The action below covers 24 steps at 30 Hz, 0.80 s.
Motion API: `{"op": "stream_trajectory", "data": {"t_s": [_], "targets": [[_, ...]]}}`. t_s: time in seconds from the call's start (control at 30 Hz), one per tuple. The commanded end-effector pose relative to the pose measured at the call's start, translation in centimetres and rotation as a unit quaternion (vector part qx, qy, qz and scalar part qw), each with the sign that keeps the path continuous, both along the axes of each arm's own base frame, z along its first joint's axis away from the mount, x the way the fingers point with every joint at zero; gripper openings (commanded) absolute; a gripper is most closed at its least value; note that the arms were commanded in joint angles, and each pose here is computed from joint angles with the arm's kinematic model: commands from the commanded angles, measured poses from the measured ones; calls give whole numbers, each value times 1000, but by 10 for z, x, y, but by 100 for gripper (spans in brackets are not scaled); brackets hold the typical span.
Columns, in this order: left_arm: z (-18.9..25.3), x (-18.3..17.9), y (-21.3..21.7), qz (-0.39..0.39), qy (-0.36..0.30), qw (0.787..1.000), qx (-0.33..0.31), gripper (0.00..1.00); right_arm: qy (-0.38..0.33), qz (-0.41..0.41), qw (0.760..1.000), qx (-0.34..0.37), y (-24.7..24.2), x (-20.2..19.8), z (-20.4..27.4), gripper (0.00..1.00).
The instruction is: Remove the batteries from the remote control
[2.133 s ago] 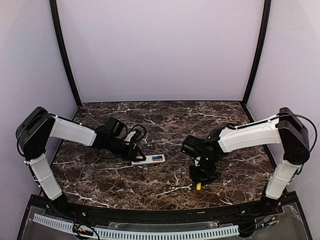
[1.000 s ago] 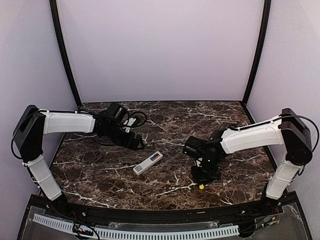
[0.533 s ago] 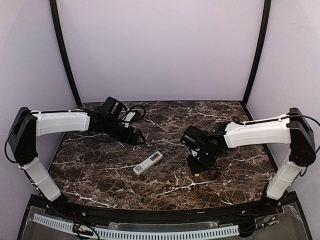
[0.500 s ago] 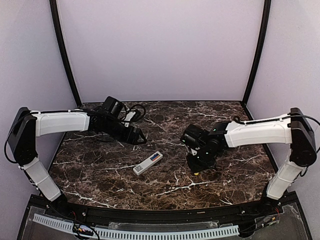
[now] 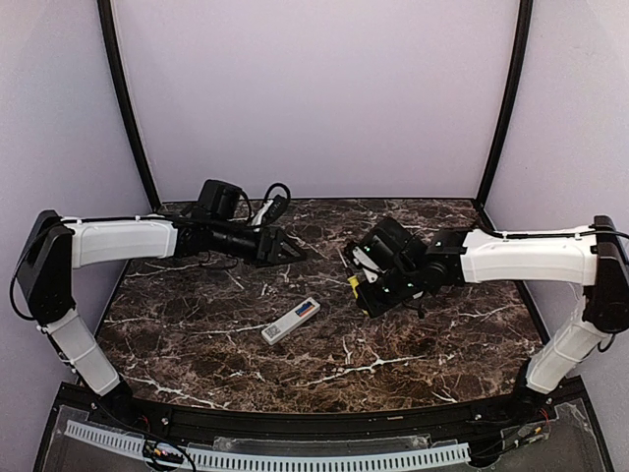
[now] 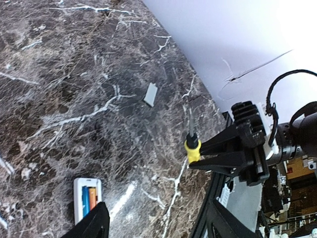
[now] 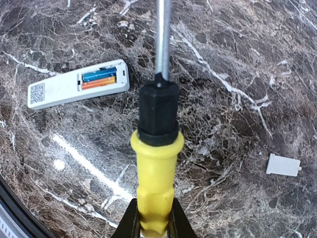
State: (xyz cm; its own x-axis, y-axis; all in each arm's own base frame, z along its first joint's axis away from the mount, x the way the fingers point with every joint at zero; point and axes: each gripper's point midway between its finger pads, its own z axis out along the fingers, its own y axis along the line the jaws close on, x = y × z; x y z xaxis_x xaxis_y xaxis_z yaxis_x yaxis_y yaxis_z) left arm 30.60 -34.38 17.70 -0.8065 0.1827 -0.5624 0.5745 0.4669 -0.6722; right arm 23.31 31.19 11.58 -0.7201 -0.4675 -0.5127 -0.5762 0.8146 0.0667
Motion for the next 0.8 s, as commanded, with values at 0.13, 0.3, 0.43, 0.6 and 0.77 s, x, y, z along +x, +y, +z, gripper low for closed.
{"op": "stream_trajectory", "data": {"t_s": [0.13, 0.3, 0.43, 0.6, 0.77], "targets": [[45, 1, -34, -49, 19, 990, -132, 60, -75, 60, 994, 61, 31, 17, 45, 0], [47, 2, -44, -56, 35, 987, -147, 55, -86, 72, 991, 75, 38, 19, 54, 0], [45, 6, -52, -56, 43, 986, -154, 50, -87, 83, 989, 81, 42, 17, 56, 0], [43, 7, -61, -60, 55, 983, -164, 43, -89, 90, 989, 81, 44, 17, 56, 0], [38, 11, -66, -58, 64, 983, -161, 30, -92, 94, 988, 80, 46, 19, 57, 0]]}}
